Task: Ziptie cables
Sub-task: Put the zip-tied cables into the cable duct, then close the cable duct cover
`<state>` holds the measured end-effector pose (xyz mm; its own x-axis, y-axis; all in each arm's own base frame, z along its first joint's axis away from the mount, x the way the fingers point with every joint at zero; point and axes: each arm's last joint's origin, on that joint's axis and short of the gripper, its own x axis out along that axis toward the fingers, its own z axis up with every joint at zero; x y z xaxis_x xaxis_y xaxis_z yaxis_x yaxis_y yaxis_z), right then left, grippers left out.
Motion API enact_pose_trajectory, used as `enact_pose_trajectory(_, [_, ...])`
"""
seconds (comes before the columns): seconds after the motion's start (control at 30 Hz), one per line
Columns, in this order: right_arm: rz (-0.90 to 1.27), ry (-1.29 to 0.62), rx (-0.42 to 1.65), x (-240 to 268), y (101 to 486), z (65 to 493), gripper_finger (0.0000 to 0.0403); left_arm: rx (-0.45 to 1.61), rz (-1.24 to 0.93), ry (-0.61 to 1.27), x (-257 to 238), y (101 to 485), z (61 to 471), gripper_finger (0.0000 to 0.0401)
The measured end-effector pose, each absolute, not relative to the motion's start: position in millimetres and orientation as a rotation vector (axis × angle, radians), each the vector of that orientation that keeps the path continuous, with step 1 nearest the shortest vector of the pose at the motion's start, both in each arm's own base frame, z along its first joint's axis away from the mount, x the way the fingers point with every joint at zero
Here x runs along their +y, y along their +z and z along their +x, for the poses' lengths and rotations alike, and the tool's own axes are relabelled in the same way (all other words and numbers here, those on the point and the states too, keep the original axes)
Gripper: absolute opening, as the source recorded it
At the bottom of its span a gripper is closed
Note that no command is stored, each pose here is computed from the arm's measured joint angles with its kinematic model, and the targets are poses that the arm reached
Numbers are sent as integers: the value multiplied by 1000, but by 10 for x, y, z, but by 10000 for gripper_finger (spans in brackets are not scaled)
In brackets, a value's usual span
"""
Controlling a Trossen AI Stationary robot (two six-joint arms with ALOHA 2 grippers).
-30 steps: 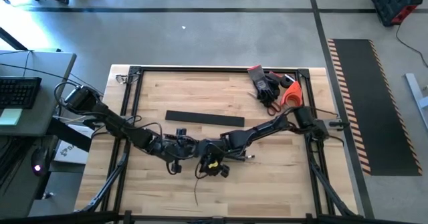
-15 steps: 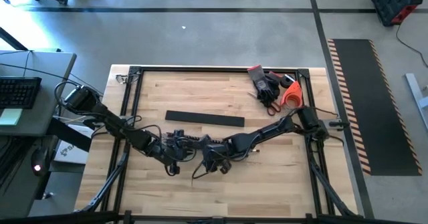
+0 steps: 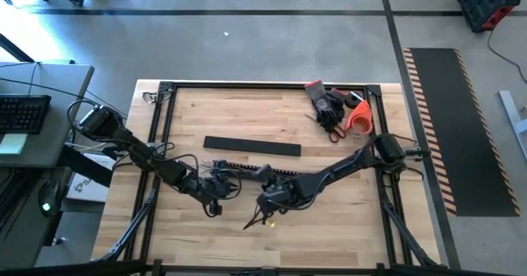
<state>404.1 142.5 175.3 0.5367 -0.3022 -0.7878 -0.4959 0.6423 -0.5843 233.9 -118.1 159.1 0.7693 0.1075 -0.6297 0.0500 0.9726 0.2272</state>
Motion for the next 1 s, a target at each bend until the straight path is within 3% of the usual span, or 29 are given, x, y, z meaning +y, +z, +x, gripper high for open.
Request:
enact_pose_trajectory(0.2, [-754,244,1035,1468,1737,4033,0,658,219,35,-1188,1619,2365,14])
enact_pose_trajectory(0.33, [-614,146,1051,1415,1733,4046,0,646,218,45,-1187,1627,2372,14])
enact_pose_trajectory(0.53, [-555,153,1061,1396,1738,4046,8,646,210,47,-1187,1628,2372,16])
enact_pose_trajectory(0.7, [-486,135,1042,1357,1898,4011,62,645,208,46,-1188,1628,2373,23])
enact_pose_trajectory(0.87, [-464,241,988,1354,2226,3899,134,633,199,42,-1193,1639,2381,29])
enact_pose_trajectory(1.0, [-441,267,1041,1182,2386,3716,167,605,186,32,-1198,1663,2404,35])
